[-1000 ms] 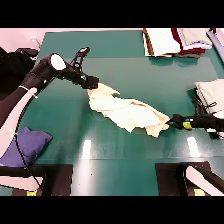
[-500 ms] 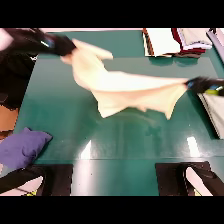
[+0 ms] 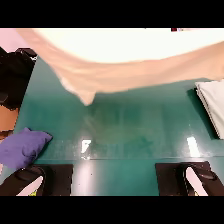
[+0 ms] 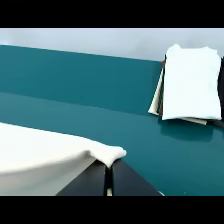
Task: Fold the shirts.
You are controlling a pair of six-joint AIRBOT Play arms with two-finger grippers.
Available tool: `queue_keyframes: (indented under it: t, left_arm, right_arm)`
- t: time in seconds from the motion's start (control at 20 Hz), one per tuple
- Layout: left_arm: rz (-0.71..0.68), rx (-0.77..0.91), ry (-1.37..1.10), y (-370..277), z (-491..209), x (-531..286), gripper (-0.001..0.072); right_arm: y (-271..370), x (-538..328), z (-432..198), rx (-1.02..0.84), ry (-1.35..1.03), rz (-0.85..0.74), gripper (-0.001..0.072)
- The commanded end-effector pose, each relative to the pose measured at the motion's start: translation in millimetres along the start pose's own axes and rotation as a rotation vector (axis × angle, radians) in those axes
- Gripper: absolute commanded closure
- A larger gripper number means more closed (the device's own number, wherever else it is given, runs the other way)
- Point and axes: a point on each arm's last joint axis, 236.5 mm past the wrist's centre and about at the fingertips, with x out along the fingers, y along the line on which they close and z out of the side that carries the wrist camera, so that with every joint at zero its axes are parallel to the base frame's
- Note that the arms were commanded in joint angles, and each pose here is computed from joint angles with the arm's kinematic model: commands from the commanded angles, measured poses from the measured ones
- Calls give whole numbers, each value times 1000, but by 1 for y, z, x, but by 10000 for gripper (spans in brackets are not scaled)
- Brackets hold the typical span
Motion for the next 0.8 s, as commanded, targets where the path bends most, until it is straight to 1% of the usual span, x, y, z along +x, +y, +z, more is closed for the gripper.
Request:
queue_keyframes:
  t: [0.0,0.1,0.2,0.35,0.45,0.6,0.7,0.75]
  left_arm:
    - [21,49,-53,3,19,-7,684]
    - [66,59,45,25,-12,29,684]
    - [107,60,217,53,-71,82,683]
    - [98,-34,527,80,-203,167,683]
    - [101,-111,716,94,-300,207,682]
    - [97,-161,927,104,-414,232,682]
    - [130,-220,995,113,-449,231,678]
    - [145,-238,999,118,-452,230,477]
  right_arm:
    - [3,0,-5,53,93,14,693]
    - [-9,16,-31,121,217,10,693]
    - [-19,39,-73,220,369,23,693]
    - [-40,78,-149,380,586,21,693]
    - [-60,101,-206,489,721,-31,693]
    - [-88,134,-274,584,847,-90,693]
    - [-105,158,-299,624,871,-113,687]
    - [-112,168,-304,628,872,-116,524]
